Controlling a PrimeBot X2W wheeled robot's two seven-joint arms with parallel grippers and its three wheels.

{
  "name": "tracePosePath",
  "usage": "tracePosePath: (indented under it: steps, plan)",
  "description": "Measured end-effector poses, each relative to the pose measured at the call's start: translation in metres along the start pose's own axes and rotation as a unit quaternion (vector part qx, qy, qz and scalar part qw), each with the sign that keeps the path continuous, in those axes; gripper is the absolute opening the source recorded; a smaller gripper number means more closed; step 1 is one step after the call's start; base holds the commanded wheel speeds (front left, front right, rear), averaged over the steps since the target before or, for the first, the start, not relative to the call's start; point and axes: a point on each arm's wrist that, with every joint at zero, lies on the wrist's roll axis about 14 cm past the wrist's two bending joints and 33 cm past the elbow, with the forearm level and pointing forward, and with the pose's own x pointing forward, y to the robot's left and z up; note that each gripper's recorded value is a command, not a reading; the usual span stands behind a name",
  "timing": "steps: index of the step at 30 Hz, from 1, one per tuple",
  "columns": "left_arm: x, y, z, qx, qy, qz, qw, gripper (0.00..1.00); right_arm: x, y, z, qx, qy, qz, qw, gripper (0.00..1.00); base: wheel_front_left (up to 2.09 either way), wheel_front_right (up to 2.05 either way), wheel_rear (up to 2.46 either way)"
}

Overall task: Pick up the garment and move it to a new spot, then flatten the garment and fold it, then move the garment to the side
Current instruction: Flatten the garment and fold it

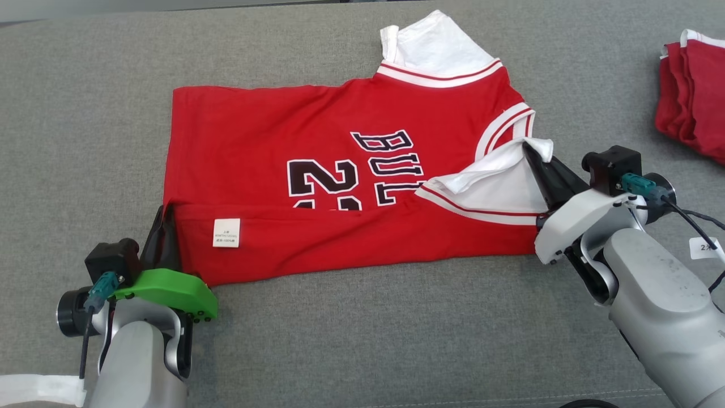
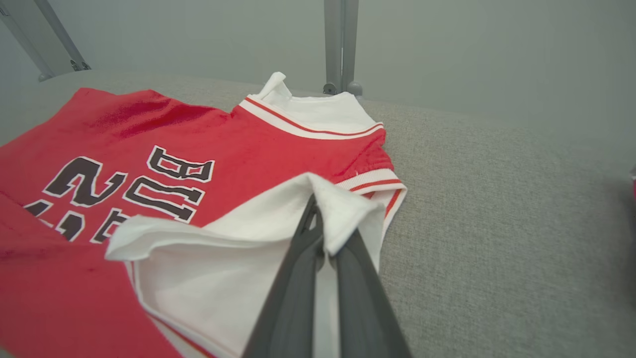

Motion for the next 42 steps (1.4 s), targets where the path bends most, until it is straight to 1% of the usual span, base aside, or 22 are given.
tracePosePath:
  steps: [2,3,4,5,6,8,10,12,13,17,22,25,29,33,39,40,41,42]
  plan:
    - [0.004,0.0,-0.001,0.002,0.001,0.002,1.0,0.0,0.005,-0.001,-0.004,0.0,0.006,0.0,1.0,0.0,0.0,0.0,0.0]
    - [0.005,0.0,-0.001,0.003,0.002,0.002,1.0,0.05,0.008,-0.001,-0.005,0.002,0.007,-0.001,1.0,0.24,0.0,0.0,0.0]
    - [0.005,0.002,-0.002,0.004,0.003,0.006,1.0,0.37,0.01,-0.001,-0.007,0.006,0.008,-0.003,1.0,0.95,0.0,0.0,0.0]
    - [0.005,0.003,-0.003,0.005,0.003,0.01,1.0,0.66,0.011,-0.002,-0.008,0.01,0.01,-0.007,1.0,1.0,0.0,0.0,0.0]
    - [0.005,0.006,-0.002,0.004,0.002,0.015,1.0,1.0,0.013,-0.002,-0.009,0.015,0.009,-0.01,1.0,1.0,0.0,0.0,0.0]
    - [0.005,0.008,0.004,0.004,-0.007,0.023,1.0,1.0,0.015,-0.006,-0.001,0.021,-0.003,-0.018,1.0,1.0,0.0,0.0,0.0]
    - [0.003,0.01,0.01,0.004,-0.017,0.03,0.999,1.0,0.014,-0.013,0.015,0.019,-0.028,-0.029,0.999,1.0,0.0,0.0,0.0]
    - [-0.002,0.013,0.016,0.004,-0.026,0.036,0.999,1.0,0.01,-0.02,0.03,0.015,-0.052,-0.041,0.998,1.0,0.0,0.0,0.0]
    - [-0.006,0.014,0.016,0.005,-0.028,0.039,0.999,1.0,0.004,-0.022,0.03,0.018,-0.055,-0.049,0.997,1.0,0.0,0.0,0.0]
    - [-0.024,0.016,0.011,0.001,-0.024,0.044,0.999,1.0,-0.022,-0.012,-0.002,0.024,-0.018,-0.052,0.998,1.0,0.0,0.0,0.0]
    - [-0.042,0.013,0.003,-0.002,-0.017,0.039,0.999,1.0,-0.046,-0.005,-0.02,0.027,0.004,-0.055,0.998,1.0,0.0,0.0,0.0]
    - [-0.046,0.007,0.0,-0.001,-0.012,0.03,0.999,1.0,-0.057,-0.002,-0.033,0.035,0.021,-0.059,0.997,1.0,0.0,0.0,0.0]
    - [-0.049,0.0,-0.005,-0.003,-0.005,0.019,1.0,1.0,-0.072,-0.007,-0.058,0.054,0.051,-0.079,0.994,1.0,0.0,0.0,0.0]
    - [-0.049,-0.002,-0.009,-0.004,-0.001,0.016,1.0,1.0,-0.073,-0.007,-0.068,0.078,0.062,-0.09,0.991,1.0,0.0,0.0,0.0]
    - [-0.049,0.001,-0.012,-0.003,0.004,0.02,1.0,1.0,-0.064,-0.001,-0.08,0.103,0.079,-0.091,0.987,1.0,0.0,0.0,0.0]
    - [-0.049,0.001,-0.013,-0.003,0.005,0.021,1.0,1.0,-0.063,0.002,-0.083,0.108,0.082,-0.089,0.987,0.64,0.0,0.0,0.0]
    - [-0.049,0.003,-0.012,-0.003,0.004,0.023,1.0,1.0,-0.061,0.003,-0.085,0.11,0.086,-0.087,0.986,0.2,0.0,0.0,0.0]
    - [-0.049,0.005,-0.012,-0.003,0.004,0.027,1.0,1.0,-0.059,0.004,-0.085,0.111,0.086,-0.085,0.986,0.0,0.0,0.0,0.0]
